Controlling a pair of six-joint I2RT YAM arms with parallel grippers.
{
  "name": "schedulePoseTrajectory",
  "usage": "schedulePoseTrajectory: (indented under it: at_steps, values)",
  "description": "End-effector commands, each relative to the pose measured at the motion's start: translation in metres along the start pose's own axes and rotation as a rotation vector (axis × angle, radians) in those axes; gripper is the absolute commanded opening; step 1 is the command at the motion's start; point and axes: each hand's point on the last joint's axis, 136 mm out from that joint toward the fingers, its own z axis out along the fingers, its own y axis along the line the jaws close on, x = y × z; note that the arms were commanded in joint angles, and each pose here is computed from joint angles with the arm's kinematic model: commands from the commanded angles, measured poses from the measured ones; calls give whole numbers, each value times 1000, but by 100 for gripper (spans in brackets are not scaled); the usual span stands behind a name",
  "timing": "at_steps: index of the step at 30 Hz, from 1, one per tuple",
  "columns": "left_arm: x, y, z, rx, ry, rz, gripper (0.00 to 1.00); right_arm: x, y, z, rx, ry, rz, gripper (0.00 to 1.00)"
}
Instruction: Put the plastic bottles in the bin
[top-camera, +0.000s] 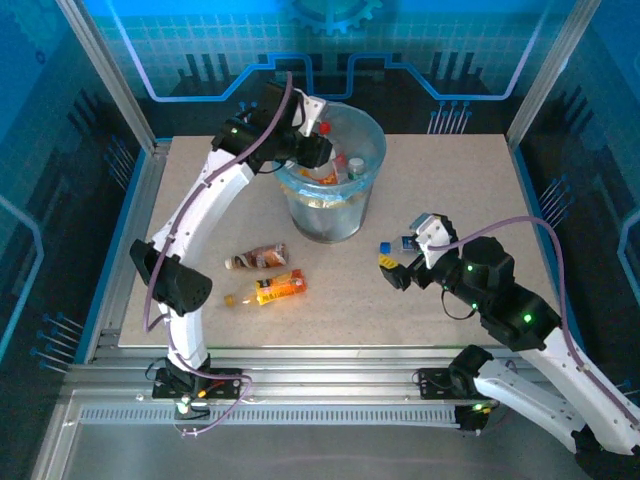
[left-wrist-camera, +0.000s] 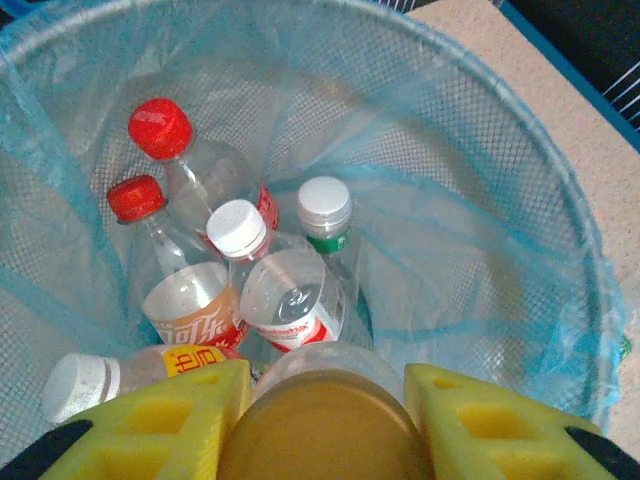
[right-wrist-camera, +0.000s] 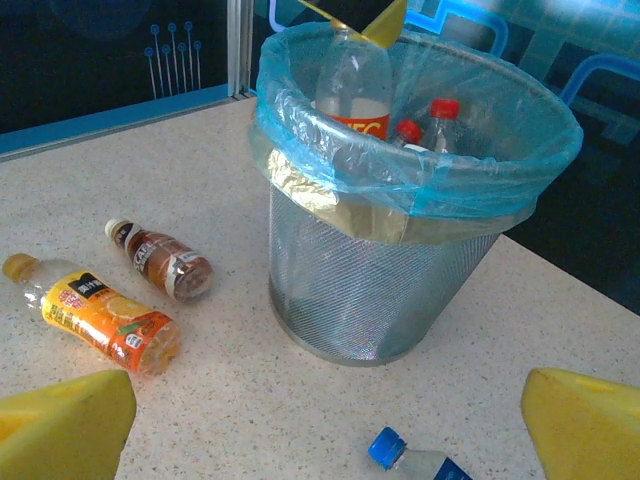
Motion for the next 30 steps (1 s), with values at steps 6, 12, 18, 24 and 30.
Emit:
schedulePoseTrajectory:
  at_steps: [6,12,18,24,30]
  values:
    - [37,-11,38,98,133,11,0,11,5,2,-13,20,23,100]
    - [52,-20,67,125,180,47,2,15,5,3,-10,32,21,100]
    - [63,-17,86,118,213,50,11,20,5,3,-8,47,17,100]
    - [74,-13,101,111,238,56,12,23,4,3,1,55,7,100]
    - [92,-9,118,108,278,52,13,28,4,5,4,68,4,100]
